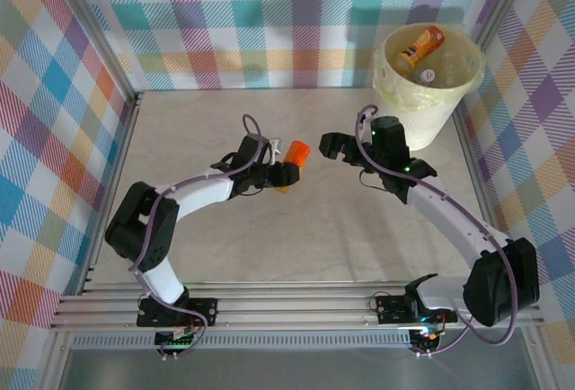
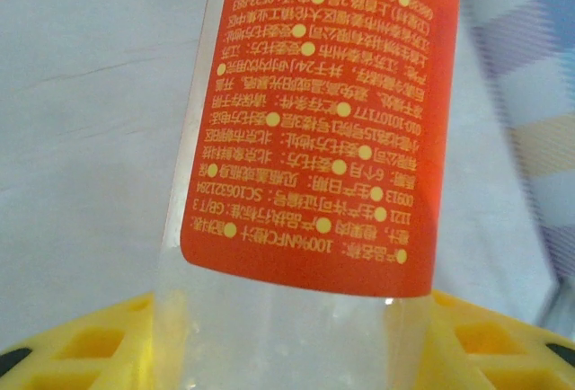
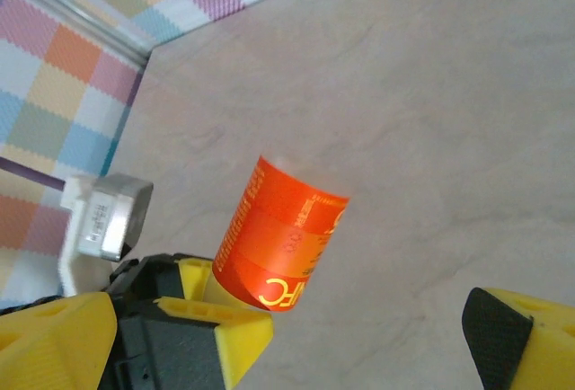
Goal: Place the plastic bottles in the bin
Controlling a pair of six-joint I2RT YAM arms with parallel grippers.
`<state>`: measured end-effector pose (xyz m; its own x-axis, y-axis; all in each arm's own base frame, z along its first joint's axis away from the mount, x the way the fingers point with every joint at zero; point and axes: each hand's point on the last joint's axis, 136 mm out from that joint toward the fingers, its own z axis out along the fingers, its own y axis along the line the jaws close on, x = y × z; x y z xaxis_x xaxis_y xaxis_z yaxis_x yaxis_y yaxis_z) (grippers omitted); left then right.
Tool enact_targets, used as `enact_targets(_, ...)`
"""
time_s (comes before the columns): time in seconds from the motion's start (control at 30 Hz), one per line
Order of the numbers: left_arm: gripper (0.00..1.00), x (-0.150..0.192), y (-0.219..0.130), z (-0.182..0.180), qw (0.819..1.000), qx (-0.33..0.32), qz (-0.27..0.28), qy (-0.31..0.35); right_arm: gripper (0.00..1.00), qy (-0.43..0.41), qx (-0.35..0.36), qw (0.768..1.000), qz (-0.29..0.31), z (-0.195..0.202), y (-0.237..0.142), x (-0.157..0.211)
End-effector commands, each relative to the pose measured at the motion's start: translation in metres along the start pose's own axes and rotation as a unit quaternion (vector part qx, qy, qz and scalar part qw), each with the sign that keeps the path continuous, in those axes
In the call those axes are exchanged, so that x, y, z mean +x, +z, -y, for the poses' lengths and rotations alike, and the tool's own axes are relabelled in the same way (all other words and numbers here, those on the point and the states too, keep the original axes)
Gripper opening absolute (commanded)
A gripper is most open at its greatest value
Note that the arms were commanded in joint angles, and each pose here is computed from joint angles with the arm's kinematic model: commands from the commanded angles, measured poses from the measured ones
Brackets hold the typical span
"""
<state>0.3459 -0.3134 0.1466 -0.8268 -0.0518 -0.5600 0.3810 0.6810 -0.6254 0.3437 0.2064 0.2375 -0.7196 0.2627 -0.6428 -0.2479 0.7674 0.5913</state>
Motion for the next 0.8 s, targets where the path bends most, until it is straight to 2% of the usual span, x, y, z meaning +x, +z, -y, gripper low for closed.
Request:
enact_targets(0.0, 0.39, -0.011, -0.015, 0.055, 0.994, 0.105, 0.024, 0.033, 1.0, 0.04, -0.025, 0.998, -0.036, -0.013, -0.012, 0.009)
enact_targets(0.1, 0.38, -0.016, -0.024, 0.083, 0.986, 0.153, 0.036, 0.054, 1.0, 0.088, -0.01, 0.995, -0.05, -0.004, -0.017, 0.01)
enact_targets(0.27, 0.38, -0.017, -0.031, 0.114, 0.975, 0.206, 0.035, 0.079, 1.0, 0.103, -0.078, 0.99, -0.054, -0.02, -0.023, 0.002)
enact_targets(0.5, 0.38, -0.014, -0.031, 0.135, 0.967, 0.238, 0.029, 0.089, 1.0, 0.119, -0.134, 0.983, -0.047, -0.036, -0.015, -0.008)
enact_targets(0.77, 0.37, -0.011, -0.032, 0.146, 0.96, 0.264, 0.029, 0.089, 0.89, 0.13, -0.126, 0.983, -0.039, -0.027, -0.003, -0.008)
